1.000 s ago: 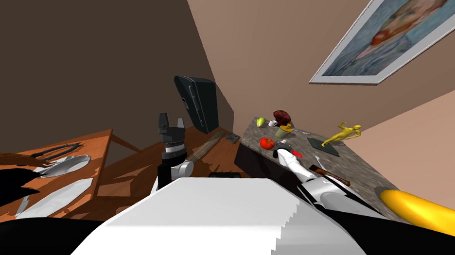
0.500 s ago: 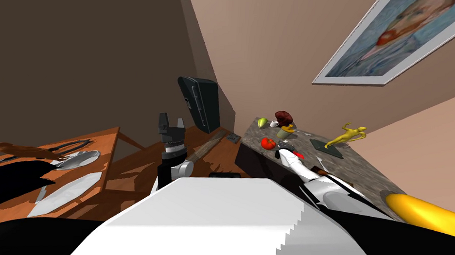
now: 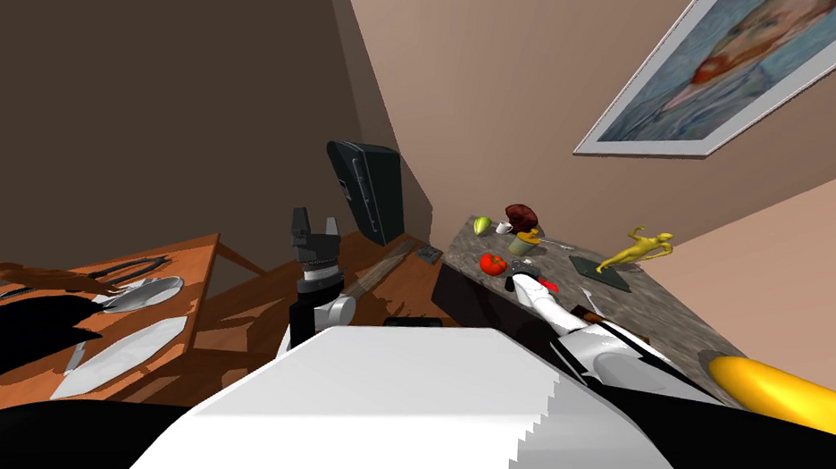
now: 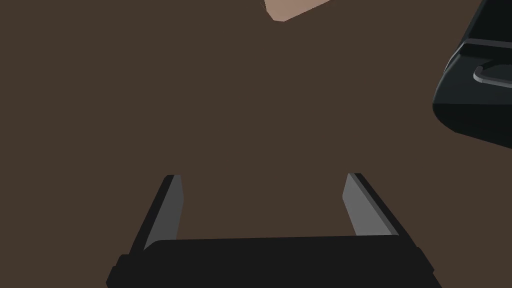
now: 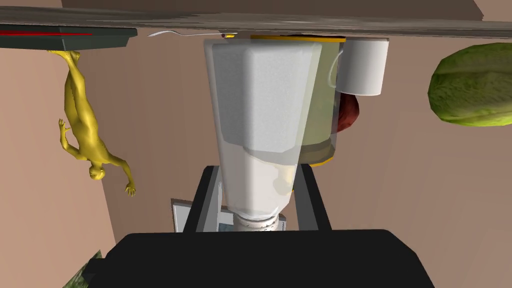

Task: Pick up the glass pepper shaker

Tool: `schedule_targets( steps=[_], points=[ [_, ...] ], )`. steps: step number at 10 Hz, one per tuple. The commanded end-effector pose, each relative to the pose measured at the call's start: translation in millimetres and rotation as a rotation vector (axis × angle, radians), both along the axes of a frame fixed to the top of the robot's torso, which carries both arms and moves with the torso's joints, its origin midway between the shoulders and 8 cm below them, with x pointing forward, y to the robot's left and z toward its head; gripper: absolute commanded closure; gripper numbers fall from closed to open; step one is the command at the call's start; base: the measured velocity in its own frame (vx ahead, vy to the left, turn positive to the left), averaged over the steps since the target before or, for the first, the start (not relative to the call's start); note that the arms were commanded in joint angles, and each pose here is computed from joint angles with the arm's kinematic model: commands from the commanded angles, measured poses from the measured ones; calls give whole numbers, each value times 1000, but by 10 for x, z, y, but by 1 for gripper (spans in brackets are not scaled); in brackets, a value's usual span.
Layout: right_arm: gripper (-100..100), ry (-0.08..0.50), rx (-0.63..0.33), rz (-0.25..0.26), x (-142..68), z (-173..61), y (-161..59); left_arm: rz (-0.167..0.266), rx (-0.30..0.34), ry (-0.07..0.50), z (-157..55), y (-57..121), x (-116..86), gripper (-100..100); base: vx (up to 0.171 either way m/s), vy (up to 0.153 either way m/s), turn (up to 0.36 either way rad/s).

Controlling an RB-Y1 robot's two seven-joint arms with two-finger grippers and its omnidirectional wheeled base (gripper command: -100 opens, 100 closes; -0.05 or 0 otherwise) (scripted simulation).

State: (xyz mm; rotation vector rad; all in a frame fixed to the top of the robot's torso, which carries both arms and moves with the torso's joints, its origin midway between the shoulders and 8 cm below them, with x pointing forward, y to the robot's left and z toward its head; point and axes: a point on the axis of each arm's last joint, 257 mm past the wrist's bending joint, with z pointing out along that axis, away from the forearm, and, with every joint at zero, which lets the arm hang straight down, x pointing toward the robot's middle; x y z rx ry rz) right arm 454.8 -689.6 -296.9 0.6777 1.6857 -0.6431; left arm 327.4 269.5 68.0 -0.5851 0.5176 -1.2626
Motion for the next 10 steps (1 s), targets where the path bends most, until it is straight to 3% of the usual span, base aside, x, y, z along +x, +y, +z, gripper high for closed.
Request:
schedule_targets(
  steps=[1,2,4,5,6,10],
  points=[
    [0,0,0,0,0,0,0,0,0,0,0,0,0,0,0,0,0],
    [100,-11,75,44,175,-158,321,0,0,0,0,0,0,0,69,-22,-306],
    [100,31,43,58,181,-197,362,0,0,0,0,0,0,0,61,-6,-145],
    [100,2,115,98,341,-269,640,0,0,0,0,0,0,0,63,-16,-347],
    [100,6,129,103,352,-343,728,0,0,0,0,1,0,0,71,-12,-233],
    [100,60,73,123,352,-343,728,0,0,0,0,0,0,0,2,3,12]
  ],
)
